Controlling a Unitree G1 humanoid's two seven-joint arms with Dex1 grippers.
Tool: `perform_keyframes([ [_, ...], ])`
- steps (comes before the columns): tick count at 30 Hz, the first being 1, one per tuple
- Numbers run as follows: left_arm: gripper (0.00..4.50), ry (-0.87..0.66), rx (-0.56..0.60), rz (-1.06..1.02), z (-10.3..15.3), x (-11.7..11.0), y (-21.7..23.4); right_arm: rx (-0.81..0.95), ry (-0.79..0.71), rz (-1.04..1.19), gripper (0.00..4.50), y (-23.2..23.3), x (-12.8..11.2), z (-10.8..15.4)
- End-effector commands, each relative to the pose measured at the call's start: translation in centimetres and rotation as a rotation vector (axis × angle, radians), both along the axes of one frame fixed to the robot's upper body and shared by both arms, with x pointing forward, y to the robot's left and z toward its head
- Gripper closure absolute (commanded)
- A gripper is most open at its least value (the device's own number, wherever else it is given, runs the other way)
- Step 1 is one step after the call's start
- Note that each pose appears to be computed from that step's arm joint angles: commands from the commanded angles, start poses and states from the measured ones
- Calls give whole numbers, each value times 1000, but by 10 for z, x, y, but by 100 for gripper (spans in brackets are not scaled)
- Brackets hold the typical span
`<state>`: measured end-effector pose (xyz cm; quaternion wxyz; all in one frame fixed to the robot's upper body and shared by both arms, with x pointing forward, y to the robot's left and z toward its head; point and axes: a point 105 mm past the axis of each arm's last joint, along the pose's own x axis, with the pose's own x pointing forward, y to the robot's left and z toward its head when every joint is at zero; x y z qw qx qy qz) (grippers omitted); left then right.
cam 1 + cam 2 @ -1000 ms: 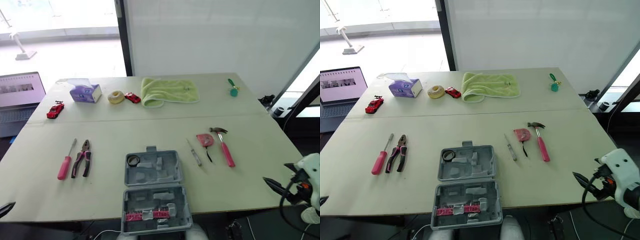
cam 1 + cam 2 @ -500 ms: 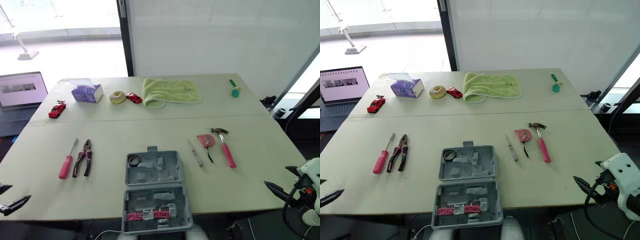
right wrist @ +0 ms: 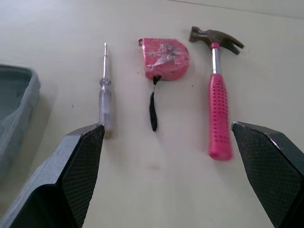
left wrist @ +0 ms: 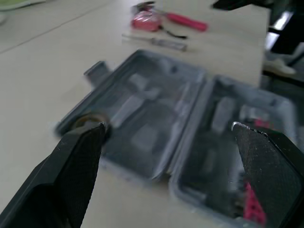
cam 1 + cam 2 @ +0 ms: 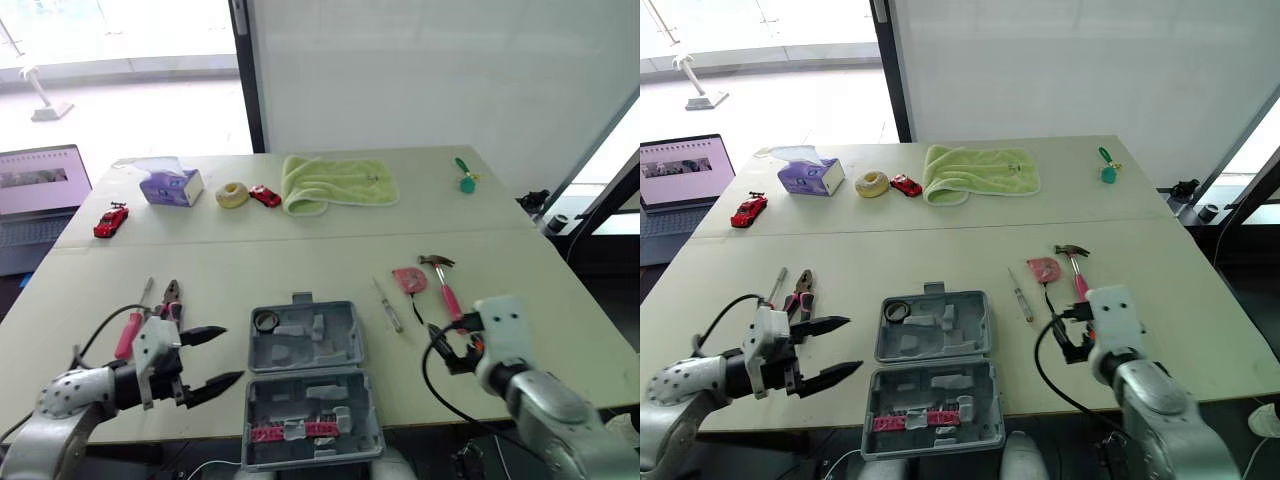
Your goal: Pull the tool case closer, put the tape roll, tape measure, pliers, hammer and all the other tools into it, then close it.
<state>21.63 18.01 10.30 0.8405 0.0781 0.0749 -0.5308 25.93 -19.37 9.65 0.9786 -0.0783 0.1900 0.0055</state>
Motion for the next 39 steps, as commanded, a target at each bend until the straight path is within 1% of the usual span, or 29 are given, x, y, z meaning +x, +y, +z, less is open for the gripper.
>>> perform_keyframes([
  [1,2,-3,-54,-117,17,-12,-12,-57,7,-112,0,-12,18,-6],
  [3,2,-42,-82,-141,26,-11,-19,-58,15,-114,0,-9,32,-11],
  [5,2,-74,-86,-142,29,-9,-22,-43,11,-96,0,-3,42,-13],
  [11,2,-99,-67,-155,25,-8,-24,-4,4,-86,0,10,73,-19],
  [16,2,-105,-66,-142,23,-8,-23,-4,-8,-69,0,15,80,-22],
  [19,2,-101,-57,-131,20,-8,-19,2,5,-56,0,19,82,-30],
  [28,2,-114,-66,-131,22,-10,-21,18,25,-64,0,12,91,-42],
  [31,0,-112,-57,-132,19,-11,-21,14,38,-63,85,10,92,-47],
  [33,0,-116,-52,-131,19,-11,-21,20,52,-71,177,9,92,-51],
  [38,0,-117,-48,-135,18,-11,-23,34,60,-80,438,7,94,-54],
  [39,0,-116,-47,-135,18,-11,-23,34,60,-81,445,7,94,-54],
])
